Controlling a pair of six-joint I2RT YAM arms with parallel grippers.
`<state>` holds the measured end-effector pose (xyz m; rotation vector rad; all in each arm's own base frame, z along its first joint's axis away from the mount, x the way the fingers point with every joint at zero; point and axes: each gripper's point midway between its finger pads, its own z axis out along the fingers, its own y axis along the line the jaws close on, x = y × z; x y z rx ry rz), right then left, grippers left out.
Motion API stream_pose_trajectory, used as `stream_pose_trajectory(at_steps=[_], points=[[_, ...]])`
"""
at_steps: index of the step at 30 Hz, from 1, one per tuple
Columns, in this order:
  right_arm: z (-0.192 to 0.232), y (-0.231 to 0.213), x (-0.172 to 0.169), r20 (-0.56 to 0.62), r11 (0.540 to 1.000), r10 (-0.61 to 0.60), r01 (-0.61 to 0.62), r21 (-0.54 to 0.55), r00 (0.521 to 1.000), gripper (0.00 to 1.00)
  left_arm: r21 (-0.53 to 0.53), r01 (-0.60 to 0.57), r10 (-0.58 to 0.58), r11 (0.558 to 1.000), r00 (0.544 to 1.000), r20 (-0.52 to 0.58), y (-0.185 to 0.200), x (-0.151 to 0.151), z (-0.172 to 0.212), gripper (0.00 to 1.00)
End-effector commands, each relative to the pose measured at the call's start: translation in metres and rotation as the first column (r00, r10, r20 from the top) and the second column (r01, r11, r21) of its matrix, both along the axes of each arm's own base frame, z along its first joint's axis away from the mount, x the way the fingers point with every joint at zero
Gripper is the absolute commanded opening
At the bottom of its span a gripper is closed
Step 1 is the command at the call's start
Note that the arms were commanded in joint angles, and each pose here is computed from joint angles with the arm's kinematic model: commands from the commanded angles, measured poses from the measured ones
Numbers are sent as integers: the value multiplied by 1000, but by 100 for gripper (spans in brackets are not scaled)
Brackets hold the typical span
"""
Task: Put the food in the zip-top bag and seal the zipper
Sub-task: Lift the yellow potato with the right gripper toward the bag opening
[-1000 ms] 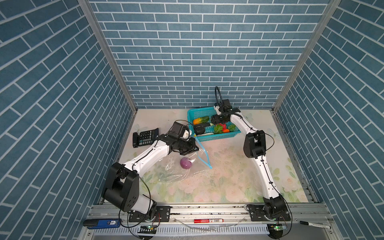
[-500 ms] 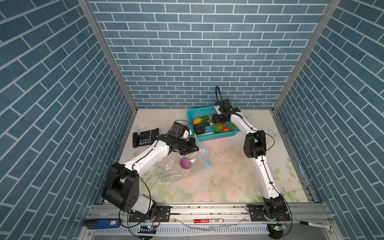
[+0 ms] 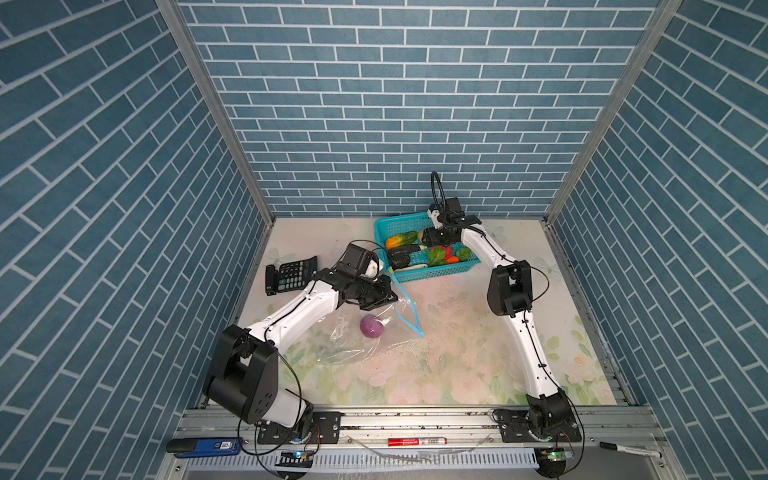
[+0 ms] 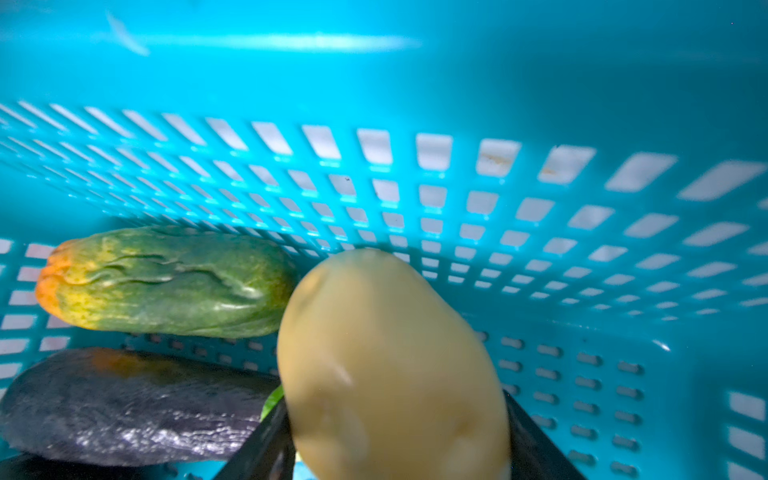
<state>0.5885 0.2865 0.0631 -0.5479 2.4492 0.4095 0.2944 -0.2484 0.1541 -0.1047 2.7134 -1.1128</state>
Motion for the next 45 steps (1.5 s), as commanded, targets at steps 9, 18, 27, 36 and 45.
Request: stream_pose_trajectory(at_steps=[9,18,27,36,45], points=[[72,4,0,100,996,-16,7,89,995,57,4,-2,2,1000,1000,8,2,2,-1,0],[102,8,-15,112,990,7,-23,142,994,55,4,-3,3,1000,1000,13,3,1,2,0],[141,7,-63,144,982,49,-74,173,988,55,2,1,-1,1000,1000,17,2,2,5,0],[142,0,-141,91,980,77,-92,174,993,55,-9,-5,5,1000,1000,28,3,0,7,0],[120,-4,-232,-12,976,144,-140,165,990,55,-23,10,-9,1000,999,39,0,0,11,0]])
